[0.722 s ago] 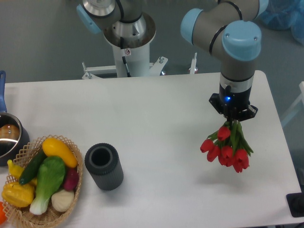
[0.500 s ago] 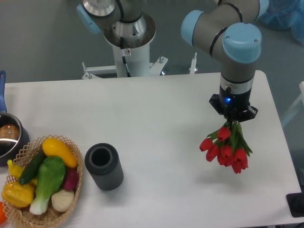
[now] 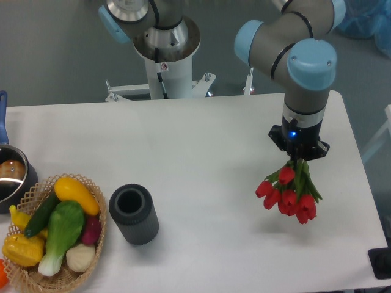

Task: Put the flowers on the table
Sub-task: 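Lower the red tulips onto the table surface, then open the gripper to release the tulips and lift away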

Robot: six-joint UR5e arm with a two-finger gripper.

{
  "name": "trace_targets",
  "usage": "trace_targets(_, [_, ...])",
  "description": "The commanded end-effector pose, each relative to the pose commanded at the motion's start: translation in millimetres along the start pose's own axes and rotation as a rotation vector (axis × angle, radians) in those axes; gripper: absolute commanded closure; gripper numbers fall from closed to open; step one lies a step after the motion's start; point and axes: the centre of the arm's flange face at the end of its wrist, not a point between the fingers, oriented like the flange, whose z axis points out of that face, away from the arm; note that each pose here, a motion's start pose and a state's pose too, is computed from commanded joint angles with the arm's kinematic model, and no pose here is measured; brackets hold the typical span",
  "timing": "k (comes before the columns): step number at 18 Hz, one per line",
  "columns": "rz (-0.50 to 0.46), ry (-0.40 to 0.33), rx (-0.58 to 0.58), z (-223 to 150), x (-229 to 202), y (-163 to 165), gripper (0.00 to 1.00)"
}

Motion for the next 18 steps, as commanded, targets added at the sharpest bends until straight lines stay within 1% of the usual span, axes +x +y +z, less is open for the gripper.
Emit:
trace_targets(3, [0.011, 0.016, 0.001, 10, 3, -7, 0.65])
trace_targets(5, [0.009, 0.027, 0.0, 17, 4, -7, 0.59])
trace_targets(6, [0.01, 0.028, 0.002, 18, 5, -7, 0.5])
trace_targets(7, [0.012, 0.028, 0.002, 18, 5, -7, 0.3])
trace_targets(8, [0.01, 0.025, 0.003, 18, 5, -7, 0.0])
trace_targets(12, [0.002, 0.01, 0.001, 19, 2, -5, 0.0])
trace_targets(15, [-0.012, 0.004, 0.006, 21, -2, 8, 0.0])
trace_targets(18, [-0.033, -0.037, 0.019, 16, -13, 20, 0.0])
